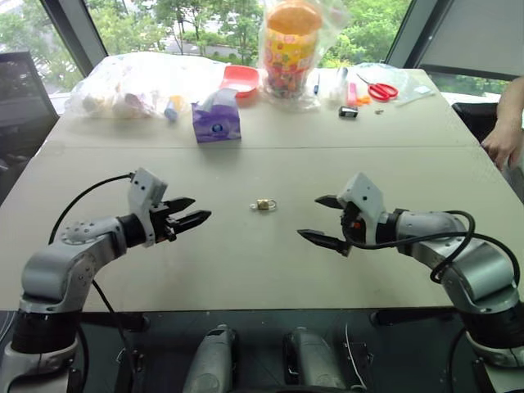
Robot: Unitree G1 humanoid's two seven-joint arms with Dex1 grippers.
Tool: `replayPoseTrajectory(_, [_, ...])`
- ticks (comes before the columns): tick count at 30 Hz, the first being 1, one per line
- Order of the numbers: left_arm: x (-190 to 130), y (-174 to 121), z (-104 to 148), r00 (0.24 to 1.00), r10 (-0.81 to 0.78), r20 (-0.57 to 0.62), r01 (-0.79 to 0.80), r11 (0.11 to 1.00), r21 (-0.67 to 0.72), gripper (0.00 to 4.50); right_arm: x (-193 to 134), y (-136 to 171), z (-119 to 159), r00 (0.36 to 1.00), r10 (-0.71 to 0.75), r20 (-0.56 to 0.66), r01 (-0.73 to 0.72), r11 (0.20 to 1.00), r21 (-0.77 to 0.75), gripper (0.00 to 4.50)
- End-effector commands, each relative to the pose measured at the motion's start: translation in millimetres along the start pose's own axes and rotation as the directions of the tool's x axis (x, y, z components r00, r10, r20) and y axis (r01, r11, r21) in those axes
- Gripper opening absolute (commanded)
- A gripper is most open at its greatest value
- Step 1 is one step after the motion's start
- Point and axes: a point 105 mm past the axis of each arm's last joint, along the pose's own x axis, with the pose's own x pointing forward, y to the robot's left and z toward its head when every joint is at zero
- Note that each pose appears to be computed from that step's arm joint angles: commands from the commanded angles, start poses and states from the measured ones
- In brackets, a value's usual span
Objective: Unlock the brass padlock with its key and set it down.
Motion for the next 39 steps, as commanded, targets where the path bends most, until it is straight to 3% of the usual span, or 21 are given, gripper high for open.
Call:
replayPoseTrajectory(1, [-1.4, -12.1, 12.9, 0.999, -0.042, 0.030, 0.042, 0.999, 0.017, 2.98, -1.2, -4.2, 14.9, 0.999, -0.012, 0.044, 0.014, 0.999, -0.049, 4.50])
replayPoseTrajectory(11, [1.4, -9.3, 17.8, 0.999, -0.025, 0.022, 0.024, 0.999, 0.033, 2.98, 3.7, -7.6, 19.7, 0.999, -0.015, 0.045, 0.018, 0.998, -0.065, 4.50])
replayPoseTrajectory(16, [2.0, -11.3, 23.5, 0.987, -0.144, -0.074, 0.153, 0.980, 0.128, 2.98, 40.2, -20.9, 34.8, 0.997, 0.075, 0.010, -0.075, 0.997, 0.006, 4.50])
replayPoseTrajectory(21, [-3.8, -0.6, 17.3, 0.961, -0.202, -0.191, 0.242, 0.945, 0.218, 2.98, 73.0, -36.4, 29.2, 0.984, 0.146, -0.106, -0.144, 0.989, 0.030, 4.50])
replayPoseTrajectory(28, [-3.6, 14.4, 3.2, 0.964, -0.155, -0.214, 0.208, 0.945, 0.253, 2.98, 99.8, -50.7, 14.2, 0.953, 0.161, -0.257, -0.201, 0.970, -0.139, 4.50])
replayPoseTrajectory(39, [-0.9, 1.1, -17.8, 0.967, -0.168, -0.190, 0.203, 0.962, 0.182, 2.98, 118.0, -33.8, 29.6, 0.938, 0.246, -0.243, -0.305, 0.920, -0.247, 4.50])
